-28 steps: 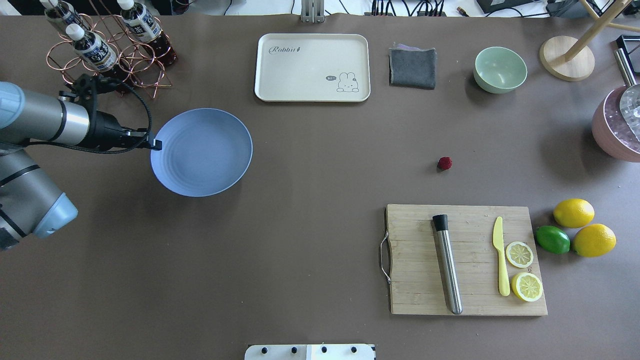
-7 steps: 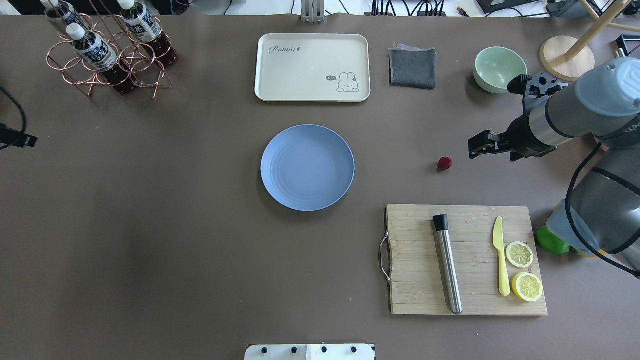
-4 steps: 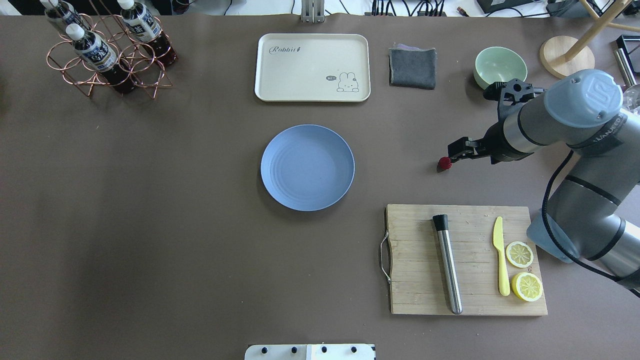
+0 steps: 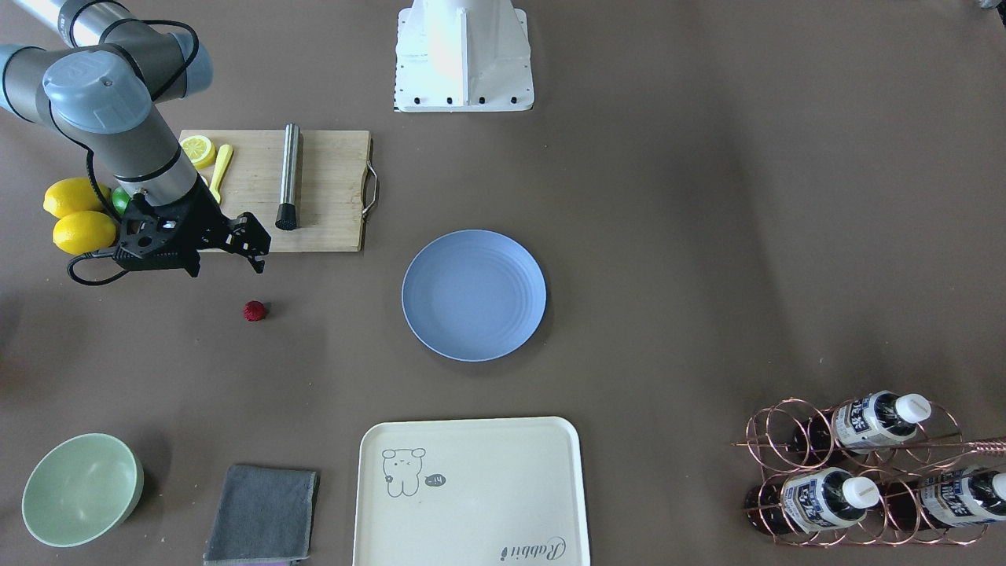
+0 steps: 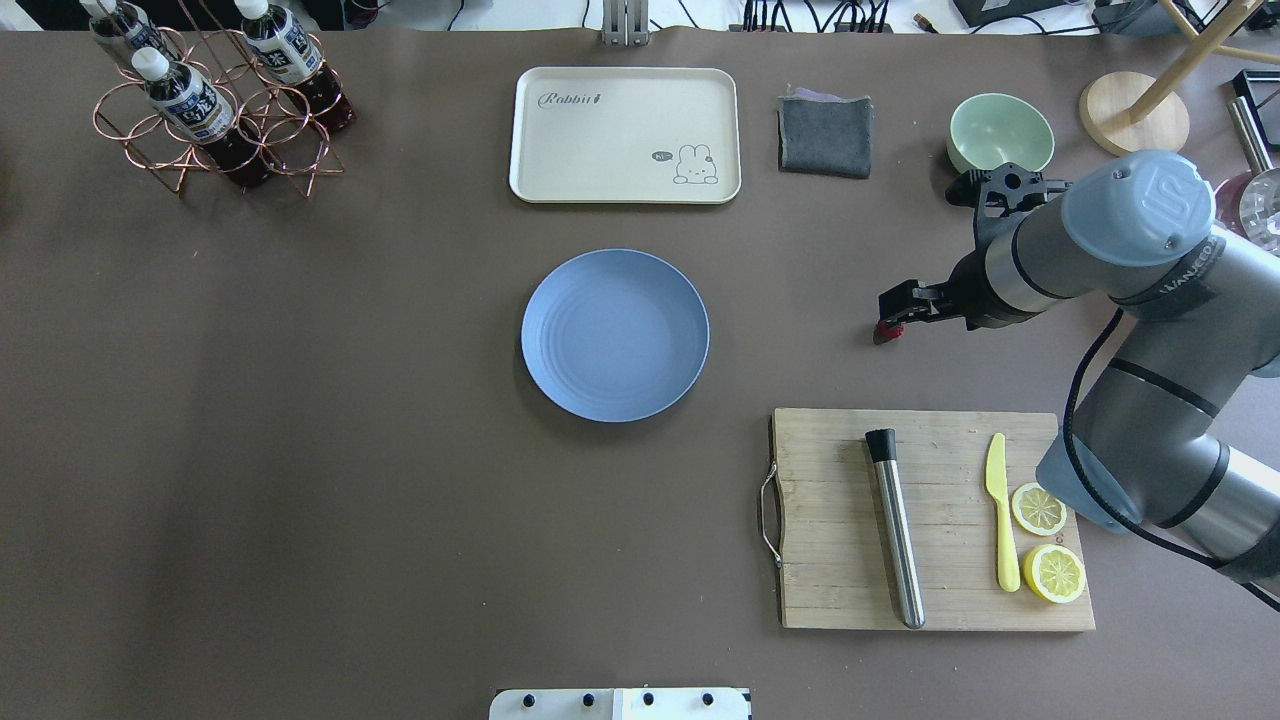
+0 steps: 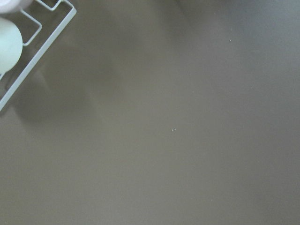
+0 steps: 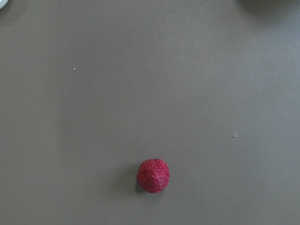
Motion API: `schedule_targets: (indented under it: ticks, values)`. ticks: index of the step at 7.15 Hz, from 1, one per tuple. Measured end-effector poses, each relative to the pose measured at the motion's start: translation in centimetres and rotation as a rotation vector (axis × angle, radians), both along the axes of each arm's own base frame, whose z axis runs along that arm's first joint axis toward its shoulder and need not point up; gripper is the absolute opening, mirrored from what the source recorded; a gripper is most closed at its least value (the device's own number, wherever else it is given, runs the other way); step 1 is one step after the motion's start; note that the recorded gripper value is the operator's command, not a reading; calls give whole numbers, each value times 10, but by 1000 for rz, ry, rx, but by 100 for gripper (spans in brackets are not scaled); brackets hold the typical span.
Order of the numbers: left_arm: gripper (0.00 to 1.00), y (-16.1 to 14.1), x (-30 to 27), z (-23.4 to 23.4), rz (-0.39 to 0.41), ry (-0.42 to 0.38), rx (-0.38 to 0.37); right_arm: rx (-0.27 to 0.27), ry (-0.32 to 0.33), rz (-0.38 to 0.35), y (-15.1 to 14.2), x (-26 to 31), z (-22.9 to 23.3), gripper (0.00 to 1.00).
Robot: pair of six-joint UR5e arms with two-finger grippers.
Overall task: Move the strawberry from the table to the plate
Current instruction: 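Close the right gripper on the red strawberry and lift it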
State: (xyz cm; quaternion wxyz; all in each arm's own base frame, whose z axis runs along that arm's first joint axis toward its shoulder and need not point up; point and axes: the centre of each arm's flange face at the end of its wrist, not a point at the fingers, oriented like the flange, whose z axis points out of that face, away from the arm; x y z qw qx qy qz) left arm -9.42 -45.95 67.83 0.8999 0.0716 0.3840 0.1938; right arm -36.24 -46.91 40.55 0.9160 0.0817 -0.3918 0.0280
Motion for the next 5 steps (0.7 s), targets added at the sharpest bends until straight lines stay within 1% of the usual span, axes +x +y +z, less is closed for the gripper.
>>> schedule_targets:
  ticks: [2, 3, 4, 5]
  values:
    - [99, 17, -2, 14, -2, 7, -43, 10, -2, 3, -9, -26, 13, 95]
    - [99, 20, -2, 17, -3, 8, -51, 12, -2, 6, -19, -41, 13, 92]
    - [99, 22, -2, 18, -3, 9, -55, 12, 1, 9, -24, -50, 13, 87]
    - [99, 22, -2, 19, -4, 9, -58, 12, 6, 10, -26, -54, 15, 84]
